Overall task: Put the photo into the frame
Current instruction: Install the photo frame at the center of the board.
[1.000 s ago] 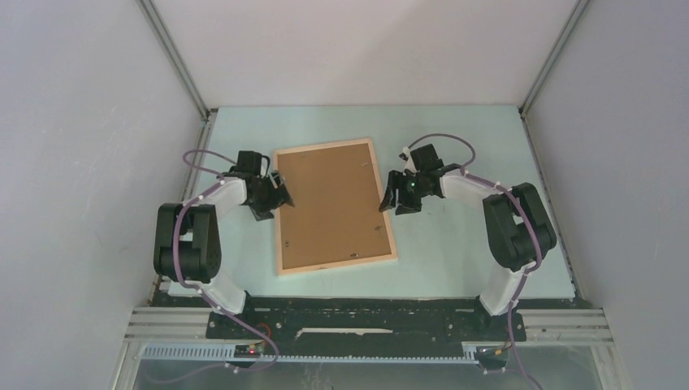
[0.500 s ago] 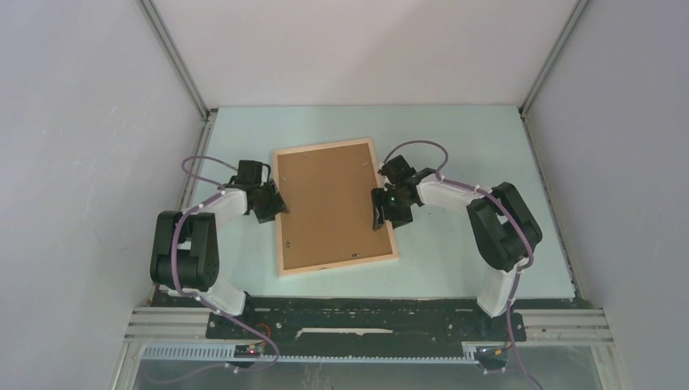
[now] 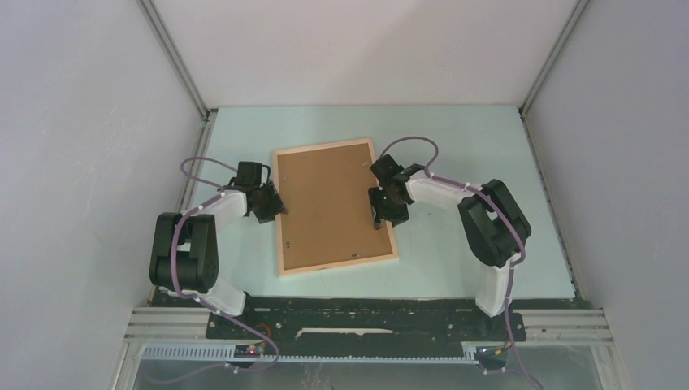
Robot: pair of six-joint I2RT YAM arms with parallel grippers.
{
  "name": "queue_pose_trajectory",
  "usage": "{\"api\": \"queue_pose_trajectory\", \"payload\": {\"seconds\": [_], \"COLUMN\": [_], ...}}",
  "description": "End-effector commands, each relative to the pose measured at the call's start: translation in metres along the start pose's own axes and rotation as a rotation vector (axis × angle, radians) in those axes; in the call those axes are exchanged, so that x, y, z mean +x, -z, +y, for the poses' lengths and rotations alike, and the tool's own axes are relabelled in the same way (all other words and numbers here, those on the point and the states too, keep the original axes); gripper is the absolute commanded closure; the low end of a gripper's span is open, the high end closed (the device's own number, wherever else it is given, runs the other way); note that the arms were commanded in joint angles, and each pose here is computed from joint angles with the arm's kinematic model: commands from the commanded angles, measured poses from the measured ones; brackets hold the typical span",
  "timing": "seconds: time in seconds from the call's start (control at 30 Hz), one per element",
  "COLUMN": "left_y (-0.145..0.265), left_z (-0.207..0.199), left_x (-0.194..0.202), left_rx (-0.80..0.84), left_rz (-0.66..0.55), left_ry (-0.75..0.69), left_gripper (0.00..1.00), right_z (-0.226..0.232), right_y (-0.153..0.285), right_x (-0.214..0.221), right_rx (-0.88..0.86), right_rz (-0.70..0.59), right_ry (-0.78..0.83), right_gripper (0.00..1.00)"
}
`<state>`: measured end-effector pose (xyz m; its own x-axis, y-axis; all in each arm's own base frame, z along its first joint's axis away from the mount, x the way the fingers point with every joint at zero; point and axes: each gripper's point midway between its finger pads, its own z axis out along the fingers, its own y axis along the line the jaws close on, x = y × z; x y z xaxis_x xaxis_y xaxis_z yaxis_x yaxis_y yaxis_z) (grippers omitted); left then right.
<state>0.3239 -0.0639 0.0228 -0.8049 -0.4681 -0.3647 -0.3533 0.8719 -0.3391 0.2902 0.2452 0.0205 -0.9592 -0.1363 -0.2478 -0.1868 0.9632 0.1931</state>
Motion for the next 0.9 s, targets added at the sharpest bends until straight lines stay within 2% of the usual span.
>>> {"api": "queue_pose_trajectory", "payload": {"seconds": [0.0, 0.13, 0.33, 0.57, 0.63, 0.77, 0.87], "left_y": [0.002, 0.004, 0.002, 0.002, 0.002, 0.001, 0.002], "left_z": [0.0, 0.001, 0.003, 0.005, 0.006, 0.006, 0.005], "left_x": [0.022, 0.02, 0.02, 0.019, 0.02, 0.02, 0.02], "left_rx": [0.009, 0.006, -0.005, -0.021, -0.022, -0.021, -0.016], "left_rz": [0.06, 0.053, 0.055, 0.054, 0.054, 0.056, 0.056], "left_ry": [0.025, 0.021, 0.023, 0.019, 0.018, 0.02, 0.02], "left_gripper": [0.54, 0.55, 0.56, 0.56, 0.56, 0.57, 0.57], "right_z": [-0.003, -0.005, -0.012, -0.015, -0.016, -0.007, 0.003], "right_y": [-0.004, -0.004, -0.001, 0.009, 0.011, 0.013, 0.016], "right_x": [-0.002, -0.001, 0.003, 0.012, 0.012, 0.01, 0.005], "right_rx": [0.108, 0.167, 0.191, 0.176, 0.175, 0.12, 0.077], "right_rz": [-0.004, 0.0, 0.017, 0.021, 0.016, 0.006, -0.017], "right_ry": [0.029, 0.058, 0.074, 0.104, 0.109, 0.127, 0.141], "right_gripper": [0.37, 0.37, 0.53, 0.56, 0.54, 0.39, 0.37]}}
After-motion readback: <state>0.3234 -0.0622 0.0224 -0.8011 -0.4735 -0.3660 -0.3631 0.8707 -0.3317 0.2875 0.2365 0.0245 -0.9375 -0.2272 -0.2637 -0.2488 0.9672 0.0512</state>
